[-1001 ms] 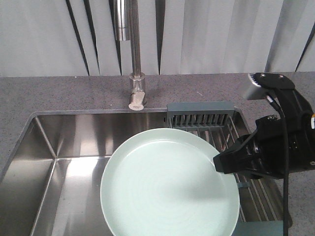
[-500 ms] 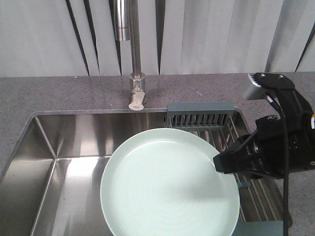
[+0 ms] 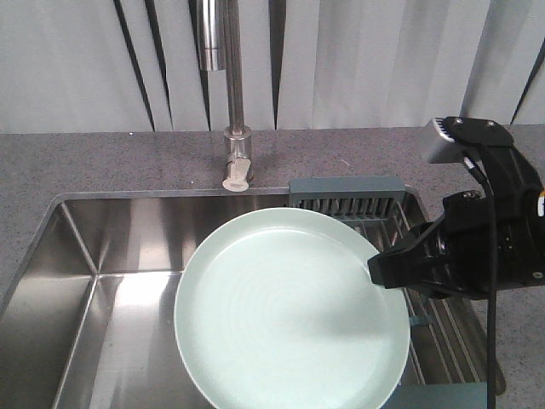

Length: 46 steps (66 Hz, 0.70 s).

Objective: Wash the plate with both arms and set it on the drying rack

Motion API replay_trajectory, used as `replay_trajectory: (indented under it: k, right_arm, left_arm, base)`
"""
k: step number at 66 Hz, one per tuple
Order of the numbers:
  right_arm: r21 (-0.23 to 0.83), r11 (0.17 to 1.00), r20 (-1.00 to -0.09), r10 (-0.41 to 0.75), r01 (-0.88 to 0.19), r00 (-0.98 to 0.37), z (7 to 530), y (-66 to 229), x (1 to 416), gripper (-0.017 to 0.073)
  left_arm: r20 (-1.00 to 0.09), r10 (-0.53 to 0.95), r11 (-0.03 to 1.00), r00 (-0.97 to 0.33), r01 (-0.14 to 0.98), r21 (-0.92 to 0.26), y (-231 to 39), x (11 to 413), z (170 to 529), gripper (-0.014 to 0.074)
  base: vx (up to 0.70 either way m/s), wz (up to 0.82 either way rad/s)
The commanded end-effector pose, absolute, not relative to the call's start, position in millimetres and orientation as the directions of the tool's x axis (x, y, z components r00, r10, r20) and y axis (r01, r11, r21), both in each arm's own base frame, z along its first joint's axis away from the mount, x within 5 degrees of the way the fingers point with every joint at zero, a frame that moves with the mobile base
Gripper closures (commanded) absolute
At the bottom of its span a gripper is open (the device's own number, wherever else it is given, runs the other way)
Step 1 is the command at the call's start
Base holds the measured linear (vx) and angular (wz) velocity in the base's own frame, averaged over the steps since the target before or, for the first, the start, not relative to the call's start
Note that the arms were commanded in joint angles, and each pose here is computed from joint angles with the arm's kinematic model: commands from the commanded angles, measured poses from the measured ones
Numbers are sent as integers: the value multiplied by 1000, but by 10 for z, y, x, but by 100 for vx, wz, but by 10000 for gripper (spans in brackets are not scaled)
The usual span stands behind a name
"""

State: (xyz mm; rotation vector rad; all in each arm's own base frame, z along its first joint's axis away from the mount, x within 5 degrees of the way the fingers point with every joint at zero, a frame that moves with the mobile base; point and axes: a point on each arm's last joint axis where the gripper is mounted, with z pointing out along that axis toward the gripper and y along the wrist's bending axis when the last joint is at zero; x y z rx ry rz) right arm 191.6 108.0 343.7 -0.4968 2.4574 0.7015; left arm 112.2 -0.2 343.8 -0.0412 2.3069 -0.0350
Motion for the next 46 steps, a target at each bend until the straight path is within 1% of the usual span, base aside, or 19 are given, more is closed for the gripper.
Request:
replay_trajectory:
  k: [1, 10, 18, 21, 33, 40, 46]
  right_arm:
    - [368, 786, -650, -165, -497, -742, 3580, 1090, 1922, 568]
    - [326, 769, -656, -235, -549, -718, 3516, 1123, 1993, 567]
    - [328, 763, -617, -273, -557, -738, 3382, 1205, 2162, 566]
    - [323, 754, -604, -300, -571, -738, 3339, 1276, 2229, 566]
    - [295, 718, -614, -363, -630, -701, 3343, 1617, 2510, 566]
    - [284, 698, -618, -391, -658, -682, 3349, 1841, 2734, 566]
    - [264, 699, -624, -401, -664, -670, 3340, 1961, 2971, 566]
  left_arm:
    - [-788, -52, 999, -613, -21, -50, -5, 1151, 3553, 99]
    - [-788, -52, 999, -613, -21, -50, -5, 1151, 3553, 99]
    - [-788, -52, 999, -613, -21, -50, -5, 1151, 3553, 99]
    - [-789, -52, 999, -612, -21, -50, -5, 1152, 3554, 99]
    - [-789, -52, 999, -612, -21, -50, -5, 1152, 3554, 99]
    - [-789, -52, 999, -612, -21, -50, -5, 1152, 3554, 99]
    - [-789, -52, 999, -612, -21, -50, -5, 1152, 3554, 99]
  base:
    - [0, 0]
    - [0, 0]
    - [0, 0]
    - [0, 0]
    - [0, 0]
    - [0, 0]
    - [0, 0]
